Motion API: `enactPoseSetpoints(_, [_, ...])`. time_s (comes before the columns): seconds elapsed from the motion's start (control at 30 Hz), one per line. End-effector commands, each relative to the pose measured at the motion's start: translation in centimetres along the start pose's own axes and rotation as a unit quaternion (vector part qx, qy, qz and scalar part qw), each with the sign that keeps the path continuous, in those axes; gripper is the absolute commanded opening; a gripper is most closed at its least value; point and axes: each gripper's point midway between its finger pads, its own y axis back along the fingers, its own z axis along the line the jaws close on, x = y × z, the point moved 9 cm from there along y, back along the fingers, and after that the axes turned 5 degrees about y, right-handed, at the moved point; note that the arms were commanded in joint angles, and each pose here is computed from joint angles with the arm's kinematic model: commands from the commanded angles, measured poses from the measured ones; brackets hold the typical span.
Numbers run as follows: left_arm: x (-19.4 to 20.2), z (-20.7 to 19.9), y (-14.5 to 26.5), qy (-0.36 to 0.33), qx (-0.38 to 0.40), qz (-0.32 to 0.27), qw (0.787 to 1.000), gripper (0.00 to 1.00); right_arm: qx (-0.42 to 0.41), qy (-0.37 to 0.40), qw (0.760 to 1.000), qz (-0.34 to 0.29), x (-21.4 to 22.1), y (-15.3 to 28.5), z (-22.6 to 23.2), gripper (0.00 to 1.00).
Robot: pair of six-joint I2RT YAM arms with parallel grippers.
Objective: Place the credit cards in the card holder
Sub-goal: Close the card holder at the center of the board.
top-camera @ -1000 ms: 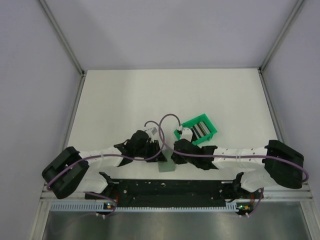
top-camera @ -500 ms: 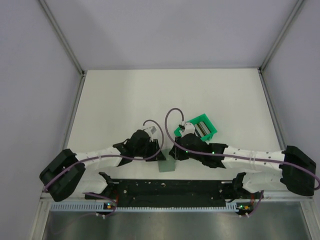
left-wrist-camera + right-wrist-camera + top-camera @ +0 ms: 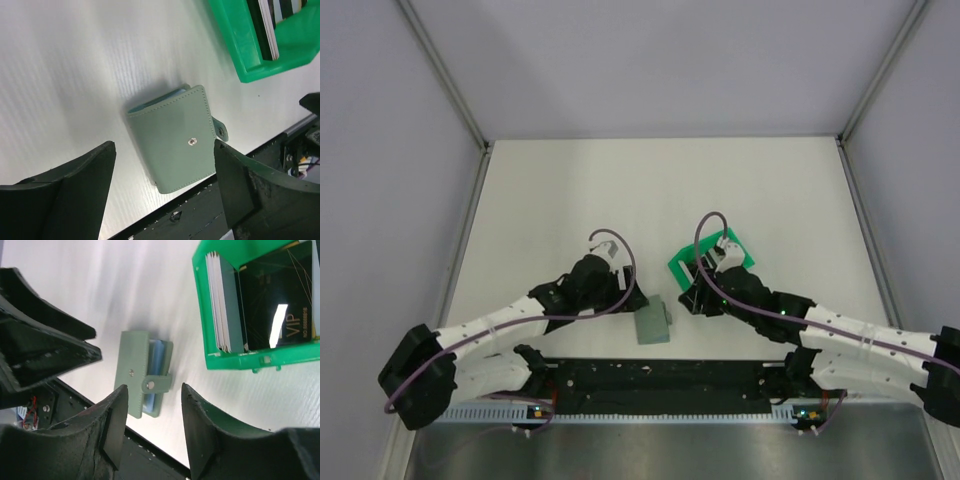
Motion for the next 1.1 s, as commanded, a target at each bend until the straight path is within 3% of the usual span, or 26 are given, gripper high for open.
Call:
enactPoseSetpoints(0.0, [-1.1,0.9,1.3,0.016,-0.067,-0.067,0.995,0.88,-0.012,-0.01,1.0,0.012,0.7,0.7,-0.6,0.49])
enactPoseSetpoints(0.1, [-1.3,1.3,2.2,0.036,-0.095,-0.088,0.991,0.98,-0.028,-0.017,0.999,0.037,1.6,1.2,-0.8,0.57])
enactPoseSetpoints(0.23, [-2.0,1.2,3.1,0.065,-0.117,-0.116,0.984,0.98,-0.059,-0.03,0.996,0.064,2.6,2.2,-0.9,0.7])
enactPoseSetpoints(0.33, [-2.8,1.2,3.6,0.079,-0.135,-0.147,0.977,0.98,-0.065,-0.034,0.994,0.082,2.9,3.0,-0.9,0.73])
enactPoseSetpoints(0.63, [-2.7,1.8,2.1,0.101,-0.119,-0.163,0.974,0.98,-0.041,-0.061,0.988,0.132,5.3,1.5,-1.9,0.74])
enactPoseSetpoints(1.07, [-3.2,2.4,2.5,0.053,-0.12,-0.094,0.987,0.97,-0.037,-0.104,0.987,0.113,5.1,-3.0,2.3,0.74])
